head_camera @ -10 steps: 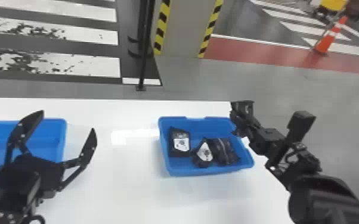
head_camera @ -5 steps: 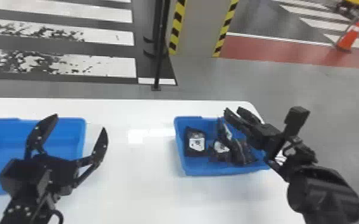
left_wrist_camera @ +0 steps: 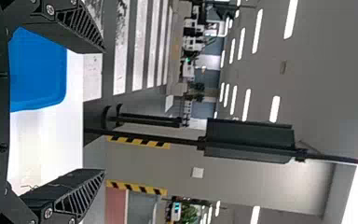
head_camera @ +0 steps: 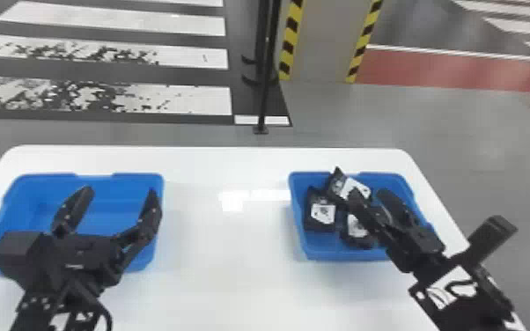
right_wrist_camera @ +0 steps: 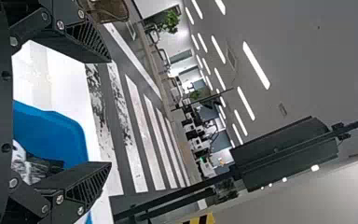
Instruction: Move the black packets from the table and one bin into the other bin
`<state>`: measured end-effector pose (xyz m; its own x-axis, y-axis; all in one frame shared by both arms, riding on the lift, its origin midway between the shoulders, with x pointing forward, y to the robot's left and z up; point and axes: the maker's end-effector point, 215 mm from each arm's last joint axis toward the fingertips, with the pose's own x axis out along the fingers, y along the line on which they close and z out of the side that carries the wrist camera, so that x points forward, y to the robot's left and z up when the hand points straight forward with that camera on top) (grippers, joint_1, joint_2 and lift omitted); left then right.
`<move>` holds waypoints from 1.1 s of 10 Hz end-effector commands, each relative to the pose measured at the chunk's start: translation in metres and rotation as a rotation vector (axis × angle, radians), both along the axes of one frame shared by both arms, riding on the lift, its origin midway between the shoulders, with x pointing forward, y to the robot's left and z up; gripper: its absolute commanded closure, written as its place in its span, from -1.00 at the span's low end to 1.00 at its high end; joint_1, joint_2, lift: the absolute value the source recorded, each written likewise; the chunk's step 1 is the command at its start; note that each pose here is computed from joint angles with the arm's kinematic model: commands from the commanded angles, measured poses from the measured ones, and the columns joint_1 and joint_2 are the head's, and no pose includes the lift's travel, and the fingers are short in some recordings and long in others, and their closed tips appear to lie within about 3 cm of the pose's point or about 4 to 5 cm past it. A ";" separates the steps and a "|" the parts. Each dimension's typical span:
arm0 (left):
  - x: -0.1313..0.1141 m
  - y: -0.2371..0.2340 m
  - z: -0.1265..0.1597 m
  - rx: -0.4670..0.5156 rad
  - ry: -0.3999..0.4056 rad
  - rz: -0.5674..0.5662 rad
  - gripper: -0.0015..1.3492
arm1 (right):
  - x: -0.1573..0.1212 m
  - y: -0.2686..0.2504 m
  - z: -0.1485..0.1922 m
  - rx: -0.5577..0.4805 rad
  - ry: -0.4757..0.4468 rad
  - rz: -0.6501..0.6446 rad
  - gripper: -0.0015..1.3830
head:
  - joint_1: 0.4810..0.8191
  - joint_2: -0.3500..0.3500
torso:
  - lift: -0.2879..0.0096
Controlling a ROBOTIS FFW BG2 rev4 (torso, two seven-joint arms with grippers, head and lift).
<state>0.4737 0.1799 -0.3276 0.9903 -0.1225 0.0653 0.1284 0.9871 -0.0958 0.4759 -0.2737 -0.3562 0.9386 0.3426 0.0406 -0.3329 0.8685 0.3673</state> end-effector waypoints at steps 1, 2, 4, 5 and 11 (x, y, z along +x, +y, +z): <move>-0.016 0.002 0.017 -0.021 -0.049 0.044 -0.81 | -0.034 0.016 0.012 -0.019 0.002 -0.055 -0.62 | 0.27 -0.32 | 0.20; -0.019 0.007 0.012 -0.021 -0.035 0.057 -0.81 | -0.041 0.025 0.011 -0.018 0.018 -0.056 -0.62 | 0.27 -0.30 | 0.20; -0.027 0.005 0.019 0.013 -0.052 0.061 -0.81 | -0.043 0.024 0.010 -0.011 0.028 -0.072 -0.62 | 0.27 -0.24 | 0.20; -0.029 0.008 0.018 0.022 -0.054 0.070 -0.81 | -0.043 0.026 0.010 -0.026 0.026 -0.068 -0.62 | 0.27 -0.24 | 0.20; -0.031 0.017 0.018 0.078 -0.052 0.094 -0.81 | -0.044 0.029 0.003 -0.067 0.048 -0.058 -0.62 | 0.27 -0.18 | 0.20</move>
<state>0.4428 0.1979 -0.3096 0.9932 -0.0352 0.1112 0.0369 0.9992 -0.0133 0.4323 -0.2451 -0.3519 0.9577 0.2869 -0.0217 -0.2650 0.9090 0.3216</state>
